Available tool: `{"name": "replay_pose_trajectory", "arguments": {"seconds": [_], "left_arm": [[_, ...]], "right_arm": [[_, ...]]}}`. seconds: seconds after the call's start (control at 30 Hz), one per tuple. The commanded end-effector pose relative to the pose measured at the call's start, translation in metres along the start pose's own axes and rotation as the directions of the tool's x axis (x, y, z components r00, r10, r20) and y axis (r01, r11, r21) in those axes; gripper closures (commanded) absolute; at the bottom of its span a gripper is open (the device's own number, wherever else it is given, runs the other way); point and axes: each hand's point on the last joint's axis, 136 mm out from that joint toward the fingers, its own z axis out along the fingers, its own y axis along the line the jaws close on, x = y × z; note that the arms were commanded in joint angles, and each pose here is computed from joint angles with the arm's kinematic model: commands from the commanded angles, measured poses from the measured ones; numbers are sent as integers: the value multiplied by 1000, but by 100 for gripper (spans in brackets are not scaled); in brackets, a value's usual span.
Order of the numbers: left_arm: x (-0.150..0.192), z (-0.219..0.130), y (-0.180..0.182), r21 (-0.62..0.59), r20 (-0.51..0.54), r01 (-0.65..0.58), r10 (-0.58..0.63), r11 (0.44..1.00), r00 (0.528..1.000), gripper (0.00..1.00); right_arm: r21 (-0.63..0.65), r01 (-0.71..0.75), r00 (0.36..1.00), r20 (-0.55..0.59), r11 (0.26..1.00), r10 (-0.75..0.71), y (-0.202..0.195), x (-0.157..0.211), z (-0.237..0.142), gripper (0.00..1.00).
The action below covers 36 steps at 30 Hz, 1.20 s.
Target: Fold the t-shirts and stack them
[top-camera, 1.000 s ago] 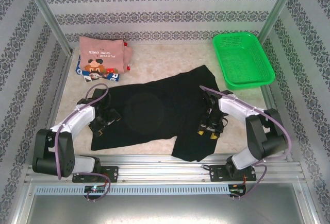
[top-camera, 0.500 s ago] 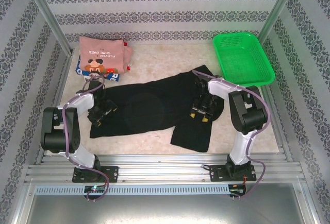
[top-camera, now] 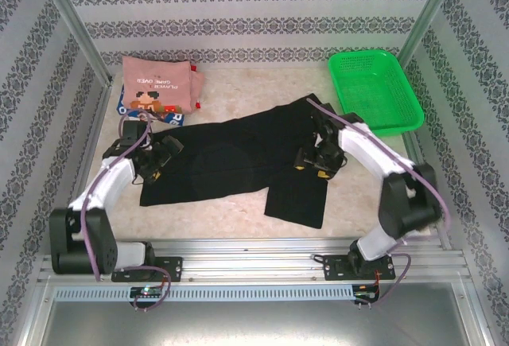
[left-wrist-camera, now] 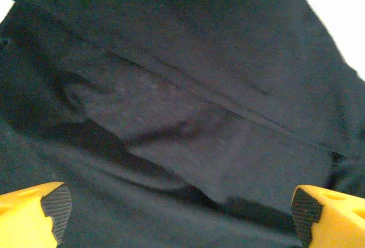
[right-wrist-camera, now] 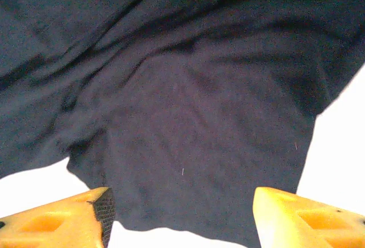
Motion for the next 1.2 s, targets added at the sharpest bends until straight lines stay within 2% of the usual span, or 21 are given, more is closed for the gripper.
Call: {"name": "replay_pose_trajectory", "arguments": {"seconds": [0.0, 0.1, 0.2, 0.3, 0.5, 0.83, 1.07, 1.17], "left_arm": [[30, -23, 20, -57, -63, 43, -47, 997, 997, 0], [53, -26, 49, -156, -117, 55, -73, 986, 990, 0], [64, -20, 63, -202, -159, 56, -89, 978, 983, 0], [64, -16, 75, -244, -152, 43, -82, 969, 985, 0], [65, -5, 85, -252, -145, 64, -103, 966, 984, 0], [55, -13, 95, -262, -87, 87, -113, 961, 990, 0], [46, -20, 105, -266, -45, 119, -136, 956, 990, 0], [47, -20, 106, -268, -47, 124, -142, 955, 989, 1]], "right_arm": [[69, -63, 987, -144, 996, 72, -31, 62, -2, 34], [85, -116, 969, -210, 990, 132, -50, 97, 11, 37], [98, -146, 952, -256, 984, 166, -61, 117, 28, 41], [123, -141, 948, -268, 982, 170, -66, 121, 44, 44], [148, -130, 951, -262, 980, 166, -70, 120, 68, 49], [183, -143, 951, -246, 973, 186, -76, 119, 92, 56], [222, -131, 958, -222, 966, 181, -78, 115, 96, 77], [223, -119, 967, -193, 967, 164, -75, 108, 90, 83]]}}
